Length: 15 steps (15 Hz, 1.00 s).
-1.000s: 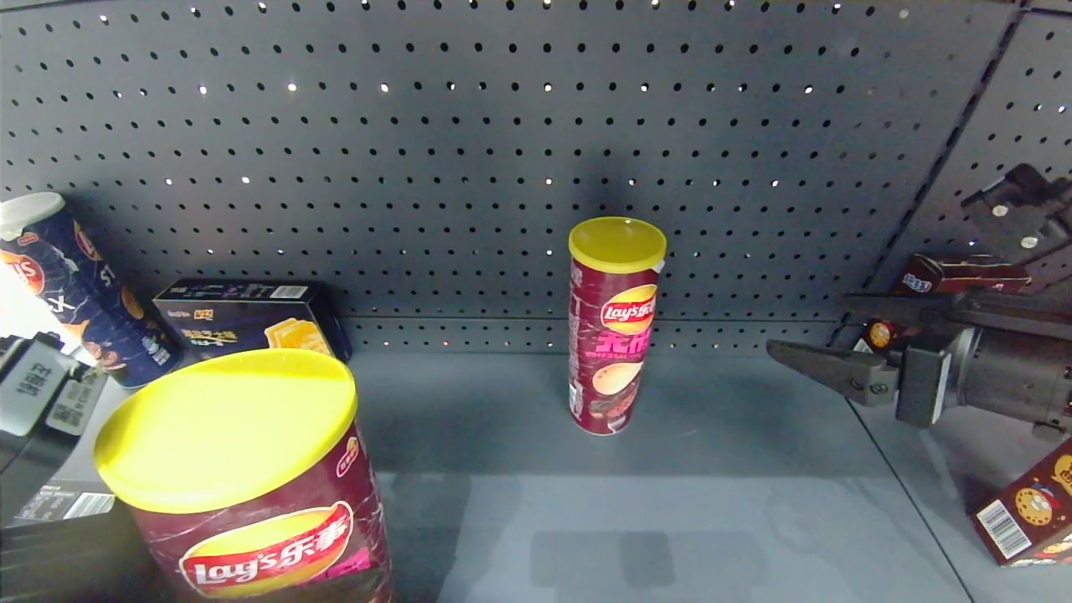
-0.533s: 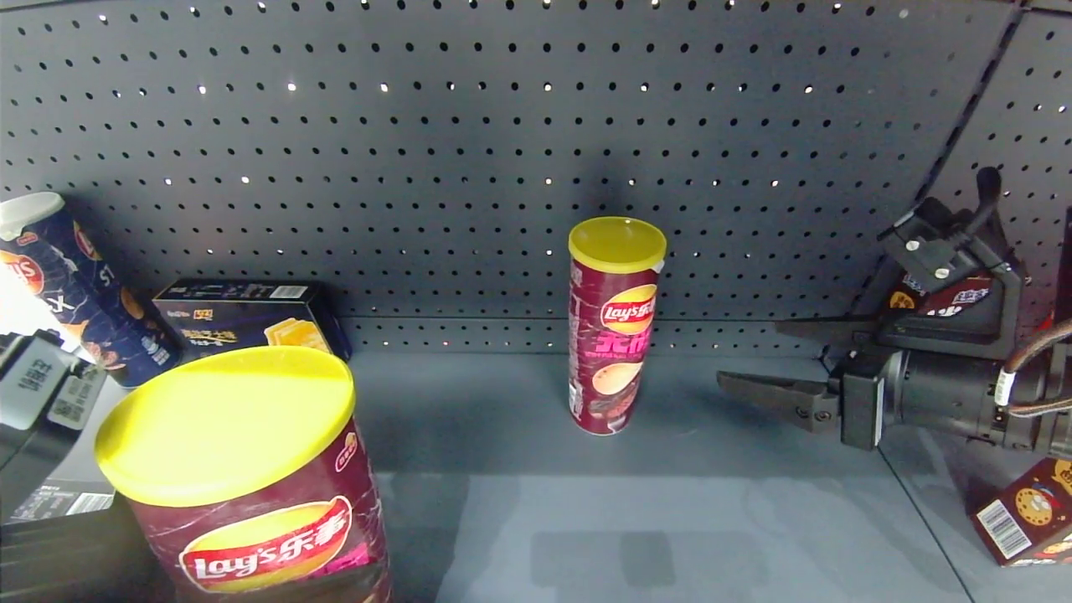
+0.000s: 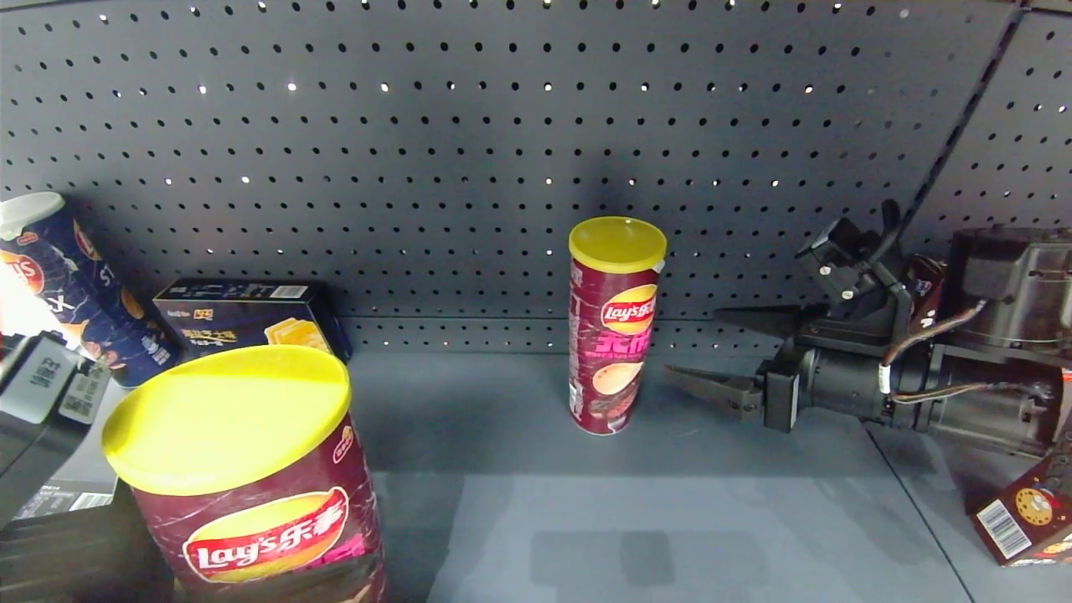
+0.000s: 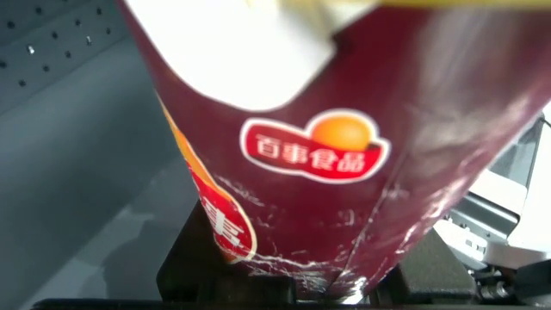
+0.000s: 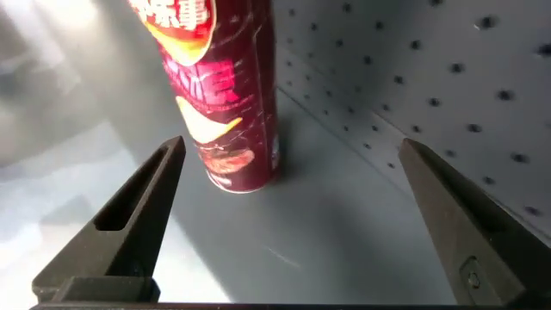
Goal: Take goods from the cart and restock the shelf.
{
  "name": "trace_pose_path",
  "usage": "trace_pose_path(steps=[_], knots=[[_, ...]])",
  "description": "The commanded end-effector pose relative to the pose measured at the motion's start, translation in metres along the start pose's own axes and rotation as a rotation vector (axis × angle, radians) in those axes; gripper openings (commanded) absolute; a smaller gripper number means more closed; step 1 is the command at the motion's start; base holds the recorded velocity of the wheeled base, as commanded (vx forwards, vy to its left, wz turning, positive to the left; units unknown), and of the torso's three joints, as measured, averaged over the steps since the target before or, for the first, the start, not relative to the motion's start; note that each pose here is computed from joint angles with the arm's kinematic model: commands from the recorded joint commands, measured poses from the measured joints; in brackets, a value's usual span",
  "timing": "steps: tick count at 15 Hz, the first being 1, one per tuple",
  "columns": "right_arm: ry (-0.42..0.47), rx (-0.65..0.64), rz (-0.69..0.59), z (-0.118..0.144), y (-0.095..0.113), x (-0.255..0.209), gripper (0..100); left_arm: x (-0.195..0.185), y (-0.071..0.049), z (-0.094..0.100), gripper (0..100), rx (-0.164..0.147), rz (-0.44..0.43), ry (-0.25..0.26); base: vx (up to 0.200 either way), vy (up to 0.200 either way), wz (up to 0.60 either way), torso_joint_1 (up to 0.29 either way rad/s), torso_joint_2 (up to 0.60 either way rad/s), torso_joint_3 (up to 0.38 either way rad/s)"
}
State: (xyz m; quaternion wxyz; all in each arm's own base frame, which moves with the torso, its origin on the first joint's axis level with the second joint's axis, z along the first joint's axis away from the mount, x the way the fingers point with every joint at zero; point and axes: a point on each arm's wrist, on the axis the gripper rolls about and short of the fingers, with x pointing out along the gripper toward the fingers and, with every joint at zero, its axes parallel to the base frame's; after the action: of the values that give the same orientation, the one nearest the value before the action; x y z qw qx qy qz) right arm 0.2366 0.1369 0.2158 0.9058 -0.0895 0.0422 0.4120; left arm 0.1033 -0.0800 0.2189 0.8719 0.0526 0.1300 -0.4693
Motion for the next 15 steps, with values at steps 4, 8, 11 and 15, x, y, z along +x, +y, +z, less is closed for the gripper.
trace_pose_path(steps=[4, 8, 11, 15], knots=[[-0.004, 0.006, 0.072, -0.014, -0.004, 0.023, 100, 0.001, 0.000, -0.008, 0, -0.010, -0.001, 0.026, 0.000, 0.000, 0.00, 0.000, 0.00, 0.000], [-0.021, 0.001, 0.103, -0.013, -0.006, 0.033, 100, 0.002, 0.000, -0.011, 0, -0.013, -0.003, 0.033, 0.000, 0.000, 0.00, 0.000, 0.00, 0.000], [-0.027, -0.004, 0.120, -0.011, -0.004, 0.044, 100, 0.002, 0.000, -0.010, 0, -0.011, -0.002, 0.028, 0.000, 0.000, 0.00, 0.000, 0.00, 0.000], [-0.039, -0.010, 0.163, -0.013, 0.002, 0.060, 100, -0.002, 0.000, -0.011, 0, -0.012, 0.008, 0.023, 0.000, 0.000, 0.00, 0.000, 0.00, 0.000]])
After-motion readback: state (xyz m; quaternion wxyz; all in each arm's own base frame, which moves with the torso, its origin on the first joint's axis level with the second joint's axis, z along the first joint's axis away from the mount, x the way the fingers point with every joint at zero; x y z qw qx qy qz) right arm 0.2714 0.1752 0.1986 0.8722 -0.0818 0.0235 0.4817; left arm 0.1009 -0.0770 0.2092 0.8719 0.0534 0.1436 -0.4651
